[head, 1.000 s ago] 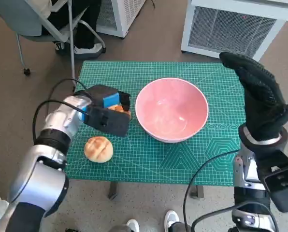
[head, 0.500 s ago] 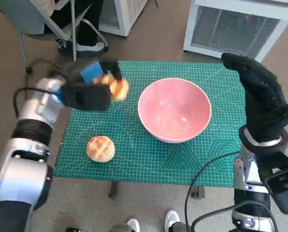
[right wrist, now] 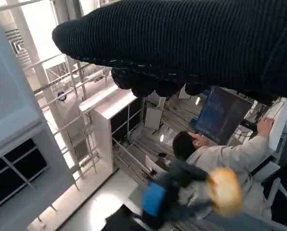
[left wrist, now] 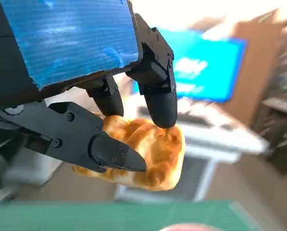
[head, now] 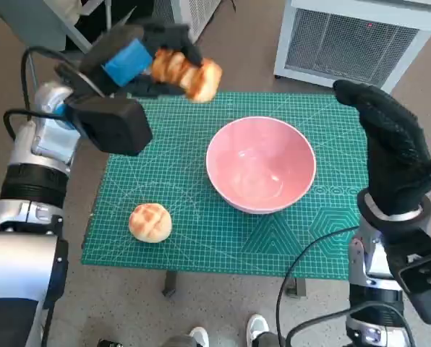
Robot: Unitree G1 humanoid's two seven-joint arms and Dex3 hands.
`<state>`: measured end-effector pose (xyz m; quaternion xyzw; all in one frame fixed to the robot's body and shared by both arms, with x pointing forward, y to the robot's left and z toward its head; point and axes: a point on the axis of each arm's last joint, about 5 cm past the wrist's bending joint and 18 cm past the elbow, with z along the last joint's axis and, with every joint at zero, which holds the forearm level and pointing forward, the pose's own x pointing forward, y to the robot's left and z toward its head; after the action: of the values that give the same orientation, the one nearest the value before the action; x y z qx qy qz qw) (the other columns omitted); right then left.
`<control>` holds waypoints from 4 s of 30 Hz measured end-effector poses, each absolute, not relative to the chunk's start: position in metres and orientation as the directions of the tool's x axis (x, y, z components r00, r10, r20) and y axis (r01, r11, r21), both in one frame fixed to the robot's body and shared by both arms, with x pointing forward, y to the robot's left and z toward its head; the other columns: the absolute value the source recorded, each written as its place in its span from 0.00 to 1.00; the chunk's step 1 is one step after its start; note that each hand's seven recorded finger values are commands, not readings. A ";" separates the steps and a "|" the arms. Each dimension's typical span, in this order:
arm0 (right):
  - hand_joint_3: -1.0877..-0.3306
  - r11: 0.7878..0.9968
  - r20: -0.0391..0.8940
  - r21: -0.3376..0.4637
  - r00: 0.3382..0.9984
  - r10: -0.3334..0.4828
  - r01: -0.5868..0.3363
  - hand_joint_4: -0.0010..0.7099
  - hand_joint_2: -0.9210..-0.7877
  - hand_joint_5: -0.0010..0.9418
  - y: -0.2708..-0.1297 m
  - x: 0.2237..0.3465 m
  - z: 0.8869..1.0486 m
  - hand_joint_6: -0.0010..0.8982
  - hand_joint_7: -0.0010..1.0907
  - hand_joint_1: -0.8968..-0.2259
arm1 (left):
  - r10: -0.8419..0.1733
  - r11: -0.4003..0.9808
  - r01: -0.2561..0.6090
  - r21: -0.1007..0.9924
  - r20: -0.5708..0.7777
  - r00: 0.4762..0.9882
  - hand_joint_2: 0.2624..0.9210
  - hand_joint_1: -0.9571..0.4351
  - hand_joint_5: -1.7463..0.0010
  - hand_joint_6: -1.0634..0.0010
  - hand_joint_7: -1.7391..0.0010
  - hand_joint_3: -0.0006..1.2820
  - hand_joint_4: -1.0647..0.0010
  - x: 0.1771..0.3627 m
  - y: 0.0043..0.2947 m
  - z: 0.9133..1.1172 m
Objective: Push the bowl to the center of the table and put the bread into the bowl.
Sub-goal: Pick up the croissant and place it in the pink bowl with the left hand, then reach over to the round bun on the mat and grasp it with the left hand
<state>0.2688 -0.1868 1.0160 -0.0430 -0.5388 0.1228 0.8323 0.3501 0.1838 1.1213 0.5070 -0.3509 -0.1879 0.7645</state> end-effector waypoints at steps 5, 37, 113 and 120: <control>0.44 0.968 0.889 -0.198 0.389 0.242 -0.151 0.43 0.00 0.01 -0.188 0.268 1.016 0.00 0.69 0.41 | -0.684 0.412 -0.102 0.905 0.381 0.622 1.00 0.69 0.36 0.36 0.32 0.04 0.37 0.345 0.179 1.127; 0.44 0.966 0.882 -0.221 0.395 0.258 -0.137 0.44 0.00 0.01 -0.187 0.267 1.015 0.00 0.70 0.41 | -0.809 0.242 0.127 0.962 0.128 0.574 1.00 0.69 0.38 0.36 0.31 0.03 0.34 0.356 0.102 1.067; 0.44 0.965 0.881 -0.178 0.405 0.244 -0.193 0.43 0.00 0.00 -0.177 0.263 1.009 0.00 0.68 0.44 | -0.673 0.140 0.304 0.942 -0.135 0.728 0.88 0.46 1.00 0.62 0.99 0.00 0.72 0.232 0.291 1.022; 0.44 0.961 0.876 -0.190 0.407 0.259 -0.202 0.42 0.00 0.00 -0.177 0.265 1.009 0.00 0.67 0.46 | -0.665 0.145 0.372 0.917 -0.188 0.723 0.88 0.46 1.00 0.63 1.00 0.00 0.73 0.230 0.289 1.005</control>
<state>0.2654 -0.1766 1.0093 -0.0269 -0.5269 0.1375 0.8383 0.2299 0.2888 1.0052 0.5534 -0.1324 -0.3480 0.7451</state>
